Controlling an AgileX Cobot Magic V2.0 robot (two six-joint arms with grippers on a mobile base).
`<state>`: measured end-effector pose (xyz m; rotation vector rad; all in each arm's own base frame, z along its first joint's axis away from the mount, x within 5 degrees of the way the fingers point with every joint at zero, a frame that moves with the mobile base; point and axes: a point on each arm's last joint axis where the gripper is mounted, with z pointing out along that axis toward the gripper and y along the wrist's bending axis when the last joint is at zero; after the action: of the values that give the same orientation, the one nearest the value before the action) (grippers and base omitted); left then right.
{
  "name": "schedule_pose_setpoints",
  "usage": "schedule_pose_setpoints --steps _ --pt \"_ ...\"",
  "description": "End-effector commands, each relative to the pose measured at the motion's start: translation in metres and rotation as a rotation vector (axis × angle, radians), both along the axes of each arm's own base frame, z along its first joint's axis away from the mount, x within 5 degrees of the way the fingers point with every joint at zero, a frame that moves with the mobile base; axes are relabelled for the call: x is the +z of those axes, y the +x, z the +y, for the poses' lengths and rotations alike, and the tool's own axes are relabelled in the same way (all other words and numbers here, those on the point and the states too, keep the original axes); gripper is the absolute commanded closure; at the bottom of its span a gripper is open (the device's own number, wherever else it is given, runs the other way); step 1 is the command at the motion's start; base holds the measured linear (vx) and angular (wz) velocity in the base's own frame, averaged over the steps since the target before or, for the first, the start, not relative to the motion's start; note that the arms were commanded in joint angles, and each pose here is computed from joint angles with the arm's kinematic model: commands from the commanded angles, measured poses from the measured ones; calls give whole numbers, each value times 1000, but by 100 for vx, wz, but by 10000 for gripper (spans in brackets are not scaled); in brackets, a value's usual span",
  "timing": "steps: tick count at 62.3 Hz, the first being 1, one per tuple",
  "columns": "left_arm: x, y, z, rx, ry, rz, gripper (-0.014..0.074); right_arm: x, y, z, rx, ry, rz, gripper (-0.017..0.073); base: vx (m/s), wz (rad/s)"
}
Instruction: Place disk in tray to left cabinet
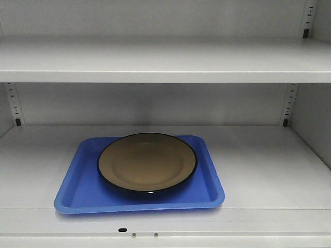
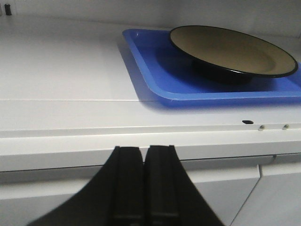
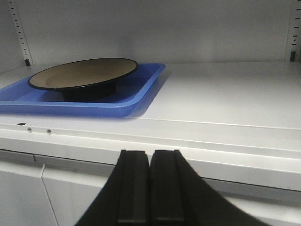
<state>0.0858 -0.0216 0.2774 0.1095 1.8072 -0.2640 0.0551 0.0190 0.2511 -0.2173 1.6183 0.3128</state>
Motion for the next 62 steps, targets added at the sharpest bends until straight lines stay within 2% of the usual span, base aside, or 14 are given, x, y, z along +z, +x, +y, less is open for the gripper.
schedule_pose_setpoints --steps 1,33,34,38,40,48,55,59,62 --pt "15 2 1 24 -34 -91 597 16 0 0 -4 11 -108 564 0 0" --pt "11 1 3 41 -31 -115 597 16 0 0 -4 13 -107 564 0 0" --pt "10 -1 4 45 -22 -128 597 16 0 0 -4 13 -107 564 0 0" --pt "1 -6 9 82 79 -193 597 16 0 0 -4 13 -107 564 0 0" --pt "-5 -9 12 103 108 -218 597 16 0 0 -4 13 -107 564 0 0" --pt "-38 -22 19 180 173 -285 597 16 0 0 -4 13 -107 564 0 0" --pt "-66 -29 22 232 192 -346 597 16 0 0 -4 13 -107 564 0 0" --pt "-77 -30 22 241 192 -364 597 16 0 0 -4 13 -107 564 0 0" --pt "-79 -29 22 225 221 -315 597 16 0 0 -4 12 -106 564 0 0"
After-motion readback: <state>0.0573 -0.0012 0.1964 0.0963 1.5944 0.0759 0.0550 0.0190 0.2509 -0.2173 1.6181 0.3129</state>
